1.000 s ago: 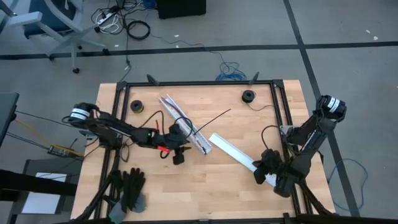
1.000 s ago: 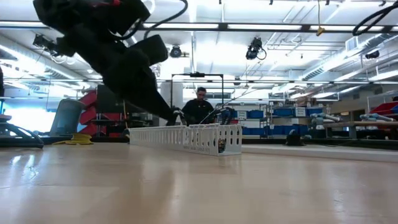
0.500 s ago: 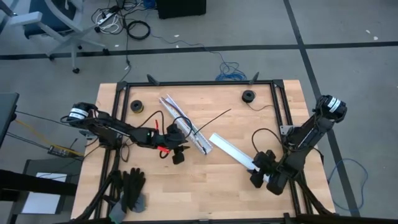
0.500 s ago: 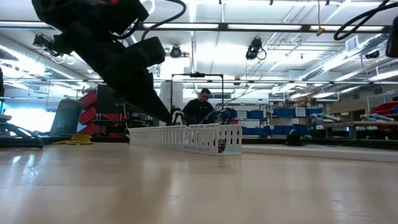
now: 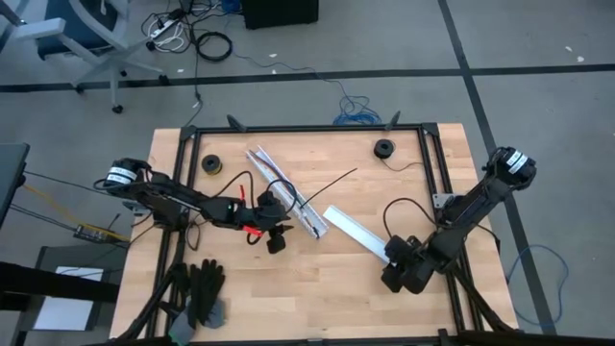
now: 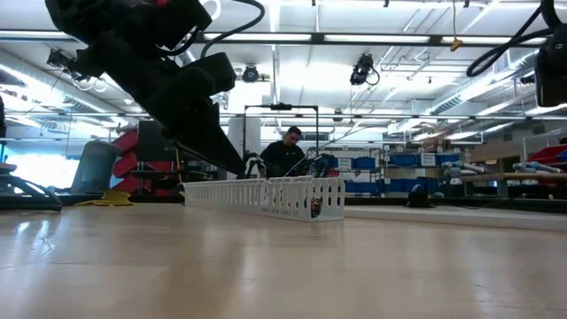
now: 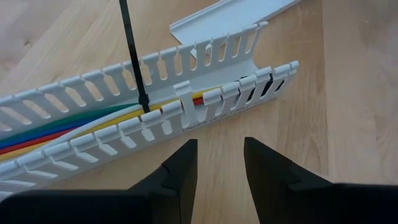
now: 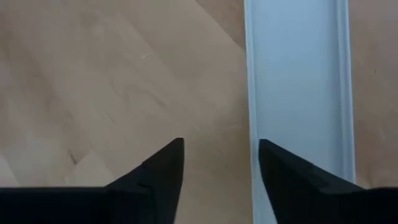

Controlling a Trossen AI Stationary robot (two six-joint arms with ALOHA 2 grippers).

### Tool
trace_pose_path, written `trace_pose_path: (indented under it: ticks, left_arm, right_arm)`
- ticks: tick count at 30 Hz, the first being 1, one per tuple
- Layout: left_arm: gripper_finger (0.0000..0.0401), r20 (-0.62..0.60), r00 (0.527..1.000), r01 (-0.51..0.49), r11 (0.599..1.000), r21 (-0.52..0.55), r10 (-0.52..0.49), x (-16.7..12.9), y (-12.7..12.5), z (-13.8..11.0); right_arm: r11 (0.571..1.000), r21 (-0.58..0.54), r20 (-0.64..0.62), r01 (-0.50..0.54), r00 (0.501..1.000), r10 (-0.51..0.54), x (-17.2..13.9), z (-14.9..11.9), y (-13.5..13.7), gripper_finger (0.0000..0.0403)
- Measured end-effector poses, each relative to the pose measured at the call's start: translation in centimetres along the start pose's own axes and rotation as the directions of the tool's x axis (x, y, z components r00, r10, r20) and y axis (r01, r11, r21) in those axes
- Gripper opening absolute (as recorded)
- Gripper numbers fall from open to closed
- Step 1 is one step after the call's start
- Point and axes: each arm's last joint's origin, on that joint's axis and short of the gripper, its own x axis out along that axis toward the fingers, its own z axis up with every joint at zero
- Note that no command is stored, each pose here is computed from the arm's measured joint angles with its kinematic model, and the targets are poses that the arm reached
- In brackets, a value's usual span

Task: Ziptie cables
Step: Close the white cable duct

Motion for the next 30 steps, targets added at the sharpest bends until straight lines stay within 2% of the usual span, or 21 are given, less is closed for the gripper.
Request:
trace_pose_path:
  ticks: [6, 11, 15, 18, 21, 24, 27, 30]
  left_arm:
    - [0.0106, -0.001, 1.0, 0.007, 1.0, 0.001, -0.007, -0.1, -0.2, -0.1]
    - [0.0106, 0.003, 1.0, 0.014, 1.0, -0.009, -0.014, -0.2, -0.6, -0.2]
    - [0.0106, 0.008, 1.0, 0.016, 1.0, -0.018, -0.016, -0.3, -0.9, -0.2]
    - [0.0106, 0.01, 1.0, 0.023, 0.999, -0.022, -0.023, -0.3, -1.1, -0.3]
    - [0.0106, 0.022, 0.999, 0.035, 0.999, -0.019, -0.034, -0.4, -1.4, -0.3]
    - [0.0106, 0.031, 0.999, 0.043, 0.999, -0.018, -0.042, -0.5, -1.6, -0.2]
    - [0.0106, 0.033, 0.999, 0.042, 0.999, -0.013, -0.041, -0.5, -1.8, -0.3]
    - [0.0106, 0.033, 0.998, 0.046, 0.999, -0.009, -0.046, -0.6, -2.0, -0.4]
  right_arm:
    - [0.996, -0.042, -0.09, 0.075, 0.993, -0.078, 2.7, -0.8, 0.3, 0.0116]
    - [0.989, -0.117, -0.056, 0.087, 0.994, -0.094, 3.8, -1.1, 1.7, 0.0063]
    - [0.987, -0.115, -0.05, 0.116, 0.991, -0.123, 3.6, -0.6, 2.1, 0.0009]
    - [0.985, -0.114, -0.04, 0.132, 0.99, -0.138, 3.6, -0.3, 2.1, 0.0005]
    - [0.982, -0.098, 0.043, 0.159, 0.987, -0.156, 3.6, -0.1, 1.9, 0.0002]
    - [0.987, -0.065, 0.097, 0.144, 0.986, -0.137, 3.1, 0.2, 1.9, 0.0001]
    - [0.996, -0.027, 0.167, 0.088, 0.982, -0.083, 1.8, 0.4, 2.1, 0.0]
    - [0.999, 0.026, 0.271, -0.022, 0.962, 0.014, -0.1, 0.8, 2.9, 0.0]
